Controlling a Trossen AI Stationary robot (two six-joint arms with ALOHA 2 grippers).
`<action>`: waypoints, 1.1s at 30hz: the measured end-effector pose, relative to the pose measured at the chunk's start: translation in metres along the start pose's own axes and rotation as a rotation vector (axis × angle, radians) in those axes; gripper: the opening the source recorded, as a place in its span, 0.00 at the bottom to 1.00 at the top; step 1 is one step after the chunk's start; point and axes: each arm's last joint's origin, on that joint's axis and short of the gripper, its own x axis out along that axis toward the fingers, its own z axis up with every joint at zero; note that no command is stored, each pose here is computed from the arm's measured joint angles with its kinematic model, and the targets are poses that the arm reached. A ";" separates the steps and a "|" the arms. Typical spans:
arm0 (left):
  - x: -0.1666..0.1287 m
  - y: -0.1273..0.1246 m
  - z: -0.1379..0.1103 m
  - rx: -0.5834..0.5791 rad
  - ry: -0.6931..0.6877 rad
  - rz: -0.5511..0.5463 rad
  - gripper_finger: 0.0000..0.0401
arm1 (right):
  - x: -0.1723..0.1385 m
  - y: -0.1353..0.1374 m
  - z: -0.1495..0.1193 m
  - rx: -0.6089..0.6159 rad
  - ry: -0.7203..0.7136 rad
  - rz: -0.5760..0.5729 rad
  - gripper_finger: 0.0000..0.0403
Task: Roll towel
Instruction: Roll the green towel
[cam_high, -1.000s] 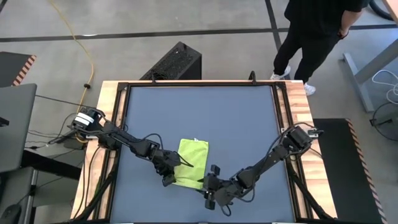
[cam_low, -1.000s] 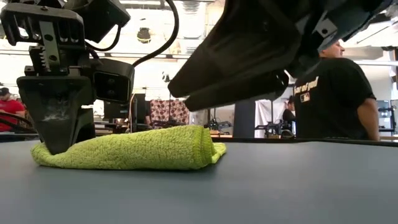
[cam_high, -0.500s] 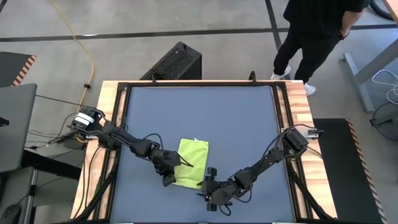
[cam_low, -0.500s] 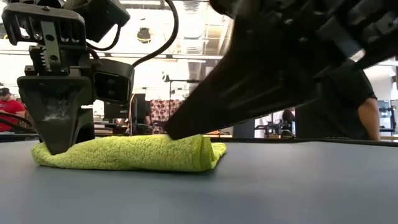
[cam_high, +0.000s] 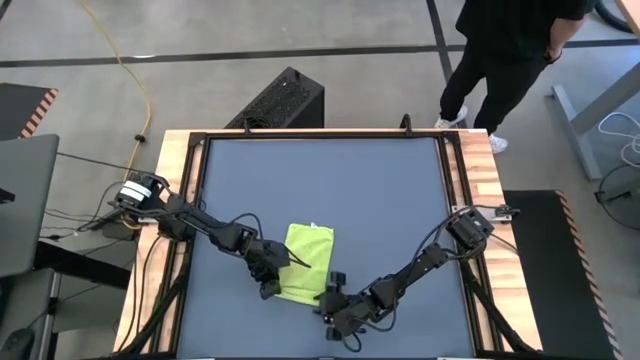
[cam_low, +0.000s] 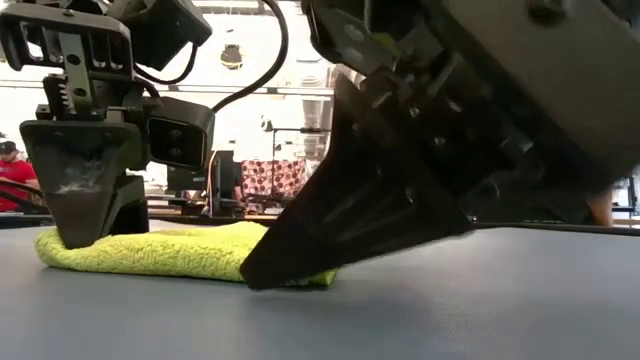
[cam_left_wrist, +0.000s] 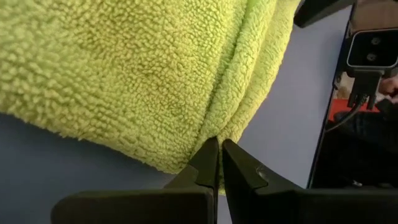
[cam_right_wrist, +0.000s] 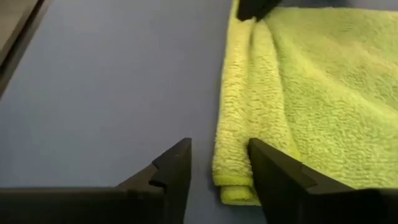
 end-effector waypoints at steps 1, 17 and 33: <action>0.000 0.000 0.000 0.003 0.001 -0.003 0.00 | 0.000 0.000 0.000 0.013 0.008 -0.004 0.42; -0.001 0.000 0.000 0.081 0.046 -0.042 0.00 | 0.000 -0.003 0.001 0.351 0.115 0.089 0.04; 0.003 -0.001 -0.012 0.181 0.121 -0.016 0.03 | 0.002 -0.002 0.006 0.727 0.197 0.196 0.04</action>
